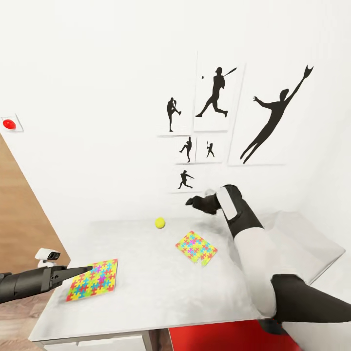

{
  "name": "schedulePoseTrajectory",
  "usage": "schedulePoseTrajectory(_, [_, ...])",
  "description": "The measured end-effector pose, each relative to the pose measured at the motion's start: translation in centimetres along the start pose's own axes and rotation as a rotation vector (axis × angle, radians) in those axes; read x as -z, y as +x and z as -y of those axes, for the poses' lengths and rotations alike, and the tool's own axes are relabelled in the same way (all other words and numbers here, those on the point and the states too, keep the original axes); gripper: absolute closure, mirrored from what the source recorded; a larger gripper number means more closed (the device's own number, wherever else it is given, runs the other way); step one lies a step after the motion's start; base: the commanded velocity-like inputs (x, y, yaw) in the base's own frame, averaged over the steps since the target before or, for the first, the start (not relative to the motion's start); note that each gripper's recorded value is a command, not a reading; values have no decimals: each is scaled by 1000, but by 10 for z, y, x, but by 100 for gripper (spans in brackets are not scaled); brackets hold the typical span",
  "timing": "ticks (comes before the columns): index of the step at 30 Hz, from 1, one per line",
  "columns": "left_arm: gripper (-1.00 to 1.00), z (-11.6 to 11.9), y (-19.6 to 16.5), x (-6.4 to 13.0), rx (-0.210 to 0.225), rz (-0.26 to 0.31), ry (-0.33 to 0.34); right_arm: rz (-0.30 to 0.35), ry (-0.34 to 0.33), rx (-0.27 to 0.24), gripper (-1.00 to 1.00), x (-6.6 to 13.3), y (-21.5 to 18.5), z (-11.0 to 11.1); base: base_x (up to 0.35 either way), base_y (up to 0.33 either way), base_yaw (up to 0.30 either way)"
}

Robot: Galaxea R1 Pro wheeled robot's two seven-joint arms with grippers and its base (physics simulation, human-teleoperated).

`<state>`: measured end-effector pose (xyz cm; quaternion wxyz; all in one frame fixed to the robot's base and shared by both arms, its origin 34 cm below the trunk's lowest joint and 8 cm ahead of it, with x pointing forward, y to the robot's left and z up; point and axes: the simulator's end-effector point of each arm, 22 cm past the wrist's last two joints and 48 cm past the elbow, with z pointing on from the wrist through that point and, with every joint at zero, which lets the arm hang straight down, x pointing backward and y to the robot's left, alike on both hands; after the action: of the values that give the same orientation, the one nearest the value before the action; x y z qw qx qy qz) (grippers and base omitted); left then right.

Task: Put all the toys in the child's room - the three board games (two on the bed and one on the table), the two jigsaw puzzles on the table, and the tennis ball on the table - inside the toy box on the table in the child's room.

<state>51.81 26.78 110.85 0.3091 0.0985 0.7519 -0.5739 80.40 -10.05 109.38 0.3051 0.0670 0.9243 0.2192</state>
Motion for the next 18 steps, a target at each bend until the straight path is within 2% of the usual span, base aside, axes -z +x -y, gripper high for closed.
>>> schedulePoseTrajectory(3, [-100, 0, 0, 0, 0, -1, -1, -6, 75, -3, -100, -5, -11, 9, 0, 0, 0])
schedulePoseTrajectory(7, [-100, 0, 0, 0, 0, -1, -1, -22, 217, -14, -100, -9, -16, 33, 0, 0, 0])
schedulePoseTrajectory(9, [-100, 0, 0, 0, 0, -1, -1, -26, 266, -20, -100, -10, -15, 42, 0, 0, 0])
schedulePoseTrajectory(12, [-100, 0, 0, 0, 0, -1, -1, -30, 309, -24, -100, -10, -14, 51, 0, 0, 0])
schedulePoseTrajectory(18, [-100, 0, 0, 0, 0, -1, -2, -24, 344, -24, -100, -7, -17, 62, 0, 0, 0])
